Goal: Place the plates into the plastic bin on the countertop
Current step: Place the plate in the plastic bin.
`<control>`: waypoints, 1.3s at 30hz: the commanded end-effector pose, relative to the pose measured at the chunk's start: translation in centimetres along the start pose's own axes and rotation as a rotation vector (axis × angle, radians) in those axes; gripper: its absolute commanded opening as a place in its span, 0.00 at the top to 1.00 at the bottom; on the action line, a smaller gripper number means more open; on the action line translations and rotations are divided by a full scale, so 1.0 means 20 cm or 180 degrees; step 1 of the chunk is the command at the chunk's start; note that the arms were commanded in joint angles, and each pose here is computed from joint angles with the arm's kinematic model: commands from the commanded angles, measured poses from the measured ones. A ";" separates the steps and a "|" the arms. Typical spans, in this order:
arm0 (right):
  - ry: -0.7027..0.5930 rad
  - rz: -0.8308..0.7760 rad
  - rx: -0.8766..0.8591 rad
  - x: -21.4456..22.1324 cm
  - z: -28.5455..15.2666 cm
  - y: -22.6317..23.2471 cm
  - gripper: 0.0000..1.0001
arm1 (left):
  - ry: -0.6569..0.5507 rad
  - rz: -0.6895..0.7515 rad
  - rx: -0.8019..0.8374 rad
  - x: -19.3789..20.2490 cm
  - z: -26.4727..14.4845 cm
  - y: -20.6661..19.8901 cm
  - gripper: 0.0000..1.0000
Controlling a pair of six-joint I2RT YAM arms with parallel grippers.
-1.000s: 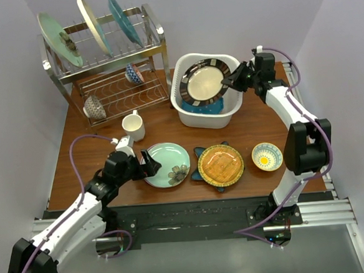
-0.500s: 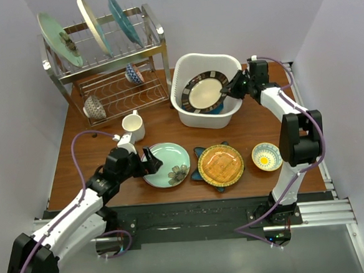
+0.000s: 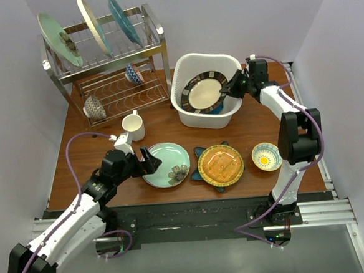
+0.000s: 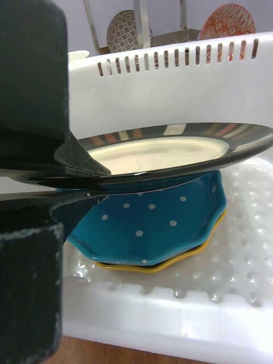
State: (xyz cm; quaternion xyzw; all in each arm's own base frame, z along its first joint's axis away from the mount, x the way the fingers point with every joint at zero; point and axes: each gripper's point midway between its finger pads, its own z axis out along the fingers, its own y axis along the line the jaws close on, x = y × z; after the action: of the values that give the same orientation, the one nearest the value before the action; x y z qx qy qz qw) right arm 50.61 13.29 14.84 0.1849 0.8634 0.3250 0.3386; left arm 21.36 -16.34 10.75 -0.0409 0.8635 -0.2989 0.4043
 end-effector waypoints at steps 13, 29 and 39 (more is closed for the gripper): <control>0.0072 -0.0141 -0.0171 -0.04 0.05 0.06 0.78 | 0.0008 0.0057 -0.0138 -0.01 -0.01 0.03 0.00; 0.0167 -0.0321 0.0116 -0.04 0.01 0.01 0.54 | 0.0040 0.0078 0.0002 0.00 0.05 0.00 0.00; 0.0118 -0.0461 0.0330 -0.06 -0.04 -0.02 0.50 | 0.0045 0.0097 -0.0007 0.01 0.06 0.01 0.00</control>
State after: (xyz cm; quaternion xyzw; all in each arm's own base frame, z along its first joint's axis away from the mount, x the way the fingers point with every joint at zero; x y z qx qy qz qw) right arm 50.82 13.79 14.80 0.1393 0.8908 0.2938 0.3174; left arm 21.66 -16.31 9.11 -0.0414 0.8782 -0.2803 0.3852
